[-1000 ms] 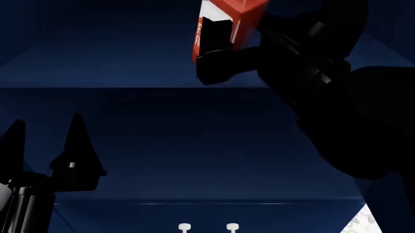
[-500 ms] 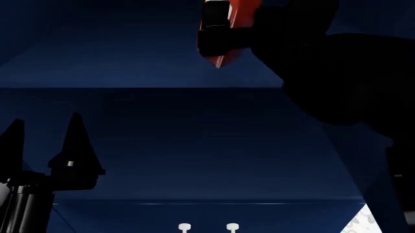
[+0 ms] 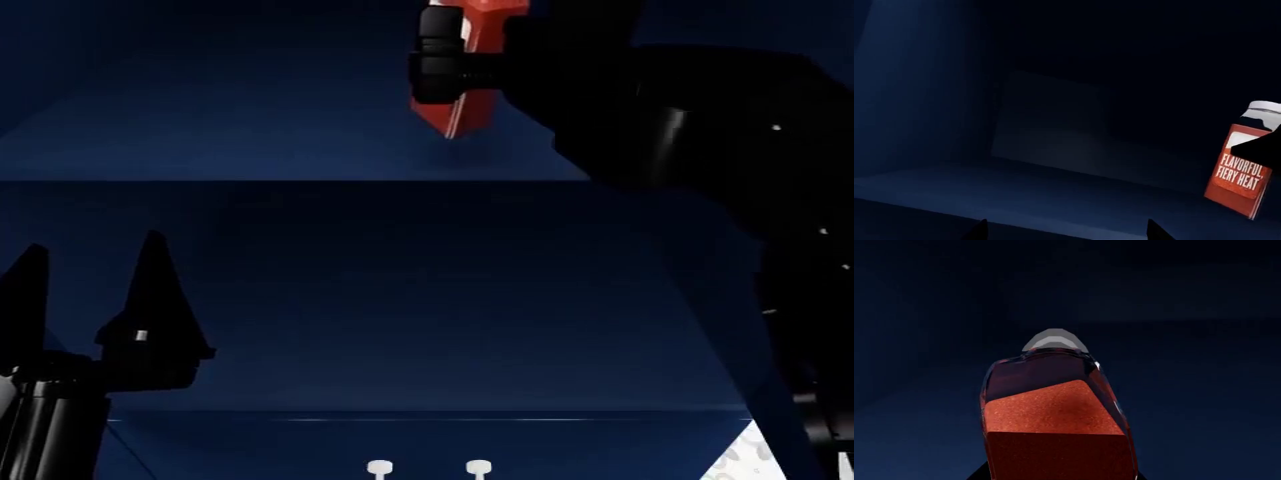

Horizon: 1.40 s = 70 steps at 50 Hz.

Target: Pick the paprika from the counter and place it in the cabinet.

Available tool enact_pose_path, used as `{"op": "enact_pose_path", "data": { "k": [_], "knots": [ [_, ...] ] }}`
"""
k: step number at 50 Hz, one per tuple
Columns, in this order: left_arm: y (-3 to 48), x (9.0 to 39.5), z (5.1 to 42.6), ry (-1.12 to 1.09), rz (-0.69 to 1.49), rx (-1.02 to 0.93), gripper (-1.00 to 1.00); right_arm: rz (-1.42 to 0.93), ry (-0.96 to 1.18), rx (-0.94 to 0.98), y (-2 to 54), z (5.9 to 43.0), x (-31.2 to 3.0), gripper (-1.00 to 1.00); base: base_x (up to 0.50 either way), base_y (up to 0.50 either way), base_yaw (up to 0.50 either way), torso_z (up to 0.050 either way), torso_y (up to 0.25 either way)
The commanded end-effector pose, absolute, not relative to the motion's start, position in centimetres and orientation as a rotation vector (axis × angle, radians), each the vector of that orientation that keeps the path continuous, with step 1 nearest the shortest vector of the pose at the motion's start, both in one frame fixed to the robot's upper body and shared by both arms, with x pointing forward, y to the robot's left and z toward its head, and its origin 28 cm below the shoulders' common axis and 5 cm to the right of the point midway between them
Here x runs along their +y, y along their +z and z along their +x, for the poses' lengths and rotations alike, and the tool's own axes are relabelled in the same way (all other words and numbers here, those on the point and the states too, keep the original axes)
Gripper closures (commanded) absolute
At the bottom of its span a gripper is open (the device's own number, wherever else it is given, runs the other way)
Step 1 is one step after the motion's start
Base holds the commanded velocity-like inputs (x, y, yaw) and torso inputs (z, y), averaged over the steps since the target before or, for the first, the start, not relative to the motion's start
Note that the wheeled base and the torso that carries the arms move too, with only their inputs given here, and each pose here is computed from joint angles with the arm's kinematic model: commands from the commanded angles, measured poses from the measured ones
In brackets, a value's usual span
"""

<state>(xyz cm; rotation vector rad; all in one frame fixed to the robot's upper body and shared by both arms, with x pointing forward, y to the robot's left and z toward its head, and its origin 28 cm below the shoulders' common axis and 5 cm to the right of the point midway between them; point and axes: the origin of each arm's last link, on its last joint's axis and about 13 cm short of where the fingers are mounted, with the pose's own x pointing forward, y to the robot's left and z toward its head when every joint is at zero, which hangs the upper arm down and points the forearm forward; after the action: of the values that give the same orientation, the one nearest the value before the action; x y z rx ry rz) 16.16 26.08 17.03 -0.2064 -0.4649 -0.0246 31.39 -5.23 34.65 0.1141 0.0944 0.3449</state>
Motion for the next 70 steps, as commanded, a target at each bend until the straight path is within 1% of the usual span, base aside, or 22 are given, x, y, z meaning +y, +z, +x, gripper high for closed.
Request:
{"op": "enact_pose_path", "data": {
  "k": [1,32,70],
  "knots": [
    [17.1,26.1,16.1,-0.024,-0.208,-0.466,-1.0,0.074,0.33,0.108,34.5,33.2,-4.8,1.0,0.0,0.0,0.0,0.0,0.0],
    [17.1,26.2,16.1,-0.024,-0.208,-0.465,-1.0,0.08,0.309,0.144,33.6,35.6,-4.6,1.0,0.0,0.0,0.0,0.0,0.0],
    [17.0,26.1,16.0,-0.028,-0.205,-0.465,-1.0,0.087,0.252,0.154,32.8,38.3,-5.3,1.0,0.0,0.0,0.0,0.0,0.0]
  ]
}}
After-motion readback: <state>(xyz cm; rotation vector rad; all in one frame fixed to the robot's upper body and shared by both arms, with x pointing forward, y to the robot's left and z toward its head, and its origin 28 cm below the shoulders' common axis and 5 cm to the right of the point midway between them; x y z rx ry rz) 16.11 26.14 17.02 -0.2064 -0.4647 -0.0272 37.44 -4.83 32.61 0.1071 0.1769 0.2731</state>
